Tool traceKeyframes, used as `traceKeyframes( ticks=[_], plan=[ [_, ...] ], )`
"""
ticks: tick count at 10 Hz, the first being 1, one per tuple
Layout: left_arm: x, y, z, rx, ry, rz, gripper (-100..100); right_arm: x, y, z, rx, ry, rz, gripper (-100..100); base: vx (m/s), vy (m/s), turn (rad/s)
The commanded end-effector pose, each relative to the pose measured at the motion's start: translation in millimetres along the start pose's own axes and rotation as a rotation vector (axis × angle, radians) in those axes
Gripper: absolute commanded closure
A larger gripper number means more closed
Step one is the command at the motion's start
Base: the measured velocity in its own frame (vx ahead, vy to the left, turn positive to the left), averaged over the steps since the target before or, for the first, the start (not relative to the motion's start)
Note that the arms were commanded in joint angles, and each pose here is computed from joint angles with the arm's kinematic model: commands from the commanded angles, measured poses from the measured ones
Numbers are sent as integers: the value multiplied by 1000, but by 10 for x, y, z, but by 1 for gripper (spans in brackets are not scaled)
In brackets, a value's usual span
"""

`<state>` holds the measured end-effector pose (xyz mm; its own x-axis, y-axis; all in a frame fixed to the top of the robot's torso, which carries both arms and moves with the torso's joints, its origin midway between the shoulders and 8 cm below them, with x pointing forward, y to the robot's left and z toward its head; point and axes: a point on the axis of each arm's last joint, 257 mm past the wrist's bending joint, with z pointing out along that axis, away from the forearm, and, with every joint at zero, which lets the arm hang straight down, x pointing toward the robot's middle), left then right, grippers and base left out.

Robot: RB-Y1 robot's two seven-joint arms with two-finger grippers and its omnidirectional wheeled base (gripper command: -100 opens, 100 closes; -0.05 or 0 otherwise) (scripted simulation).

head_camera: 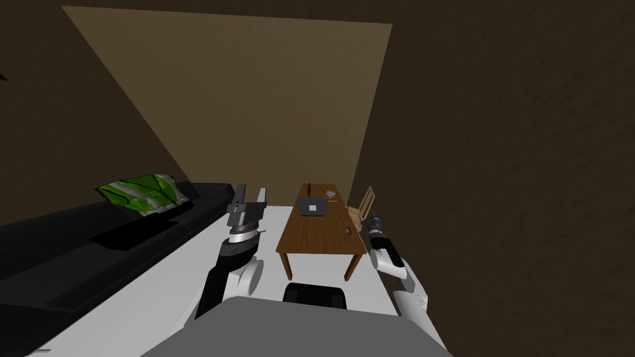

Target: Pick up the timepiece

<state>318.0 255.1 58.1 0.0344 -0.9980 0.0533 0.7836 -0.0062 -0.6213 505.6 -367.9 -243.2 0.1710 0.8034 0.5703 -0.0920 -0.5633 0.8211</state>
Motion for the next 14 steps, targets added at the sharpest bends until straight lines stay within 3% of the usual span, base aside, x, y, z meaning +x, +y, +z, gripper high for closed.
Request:
traceKeyframes(
  ticks=[1,8,9,14],
  plan=[
    [0,0,0,0,0,0,0,-152,-84,76,28,-41,76,-100,17,5,33],
    [0,0,0,0,0,0,0,-657,-517,167,122,-189,309,-100,13,5,19],
    [0,0,0,0,0,0,0,-718,-564,213,134,-217,375,-100,15,5,28],
    [0,0,0,0,0,0,0,-1040,-919,180,191,-334,531,-100,13,4,19]
  ],
)
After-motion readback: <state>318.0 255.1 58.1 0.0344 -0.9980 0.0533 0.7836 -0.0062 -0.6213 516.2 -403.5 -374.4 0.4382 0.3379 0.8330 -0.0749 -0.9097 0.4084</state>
